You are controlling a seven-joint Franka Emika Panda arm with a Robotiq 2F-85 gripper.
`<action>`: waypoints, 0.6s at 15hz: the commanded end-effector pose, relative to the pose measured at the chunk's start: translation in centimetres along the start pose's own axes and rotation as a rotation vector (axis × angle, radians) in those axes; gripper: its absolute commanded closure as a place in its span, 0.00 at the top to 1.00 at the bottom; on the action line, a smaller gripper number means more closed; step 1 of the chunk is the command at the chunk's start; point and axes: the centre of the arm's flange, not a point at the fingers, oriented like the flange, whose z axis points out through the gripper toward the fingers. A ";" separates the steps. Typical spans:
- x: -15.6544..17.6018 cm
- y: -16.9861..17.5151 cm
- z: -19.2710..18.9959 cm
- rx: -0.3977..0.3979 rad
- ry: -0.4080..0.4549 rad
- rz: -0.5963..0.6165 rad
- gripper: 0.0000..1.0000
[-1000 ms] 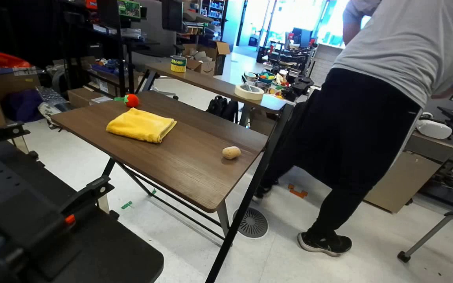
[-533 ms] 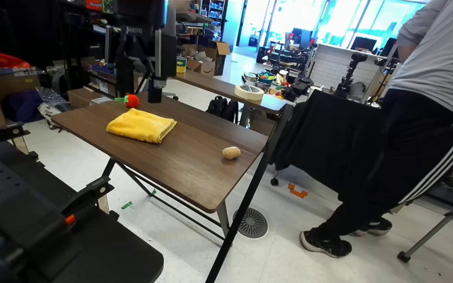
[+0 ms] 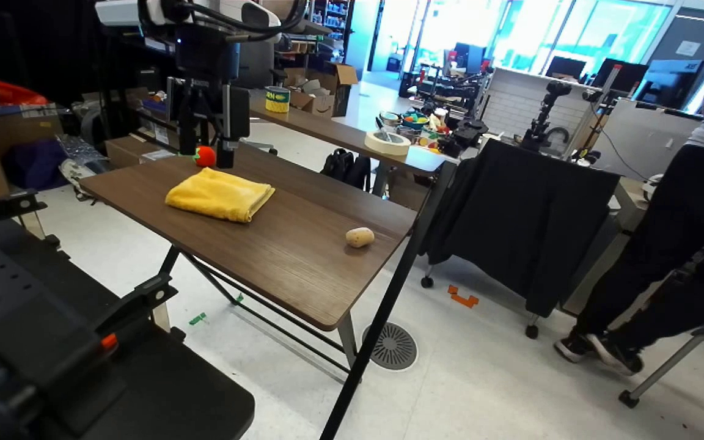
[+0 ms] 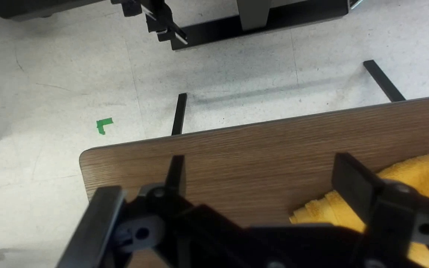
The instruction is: Wipe the table with the orange towel
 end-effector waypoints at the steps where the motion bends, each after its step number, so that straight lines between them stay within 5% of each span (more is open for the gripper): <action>1: 0.0 0.1 -0.1 -0.001 -0.002 0.001 1.00; 2: 0.1 0.2 -0.1 -0.001 -0.004 0.002 1.00; 7: 3.8 2.1 1.3 0.044 0.313 0.141 1.00; 9: 6.5 0.9 1.4 0.079 0.331 0.134 1.00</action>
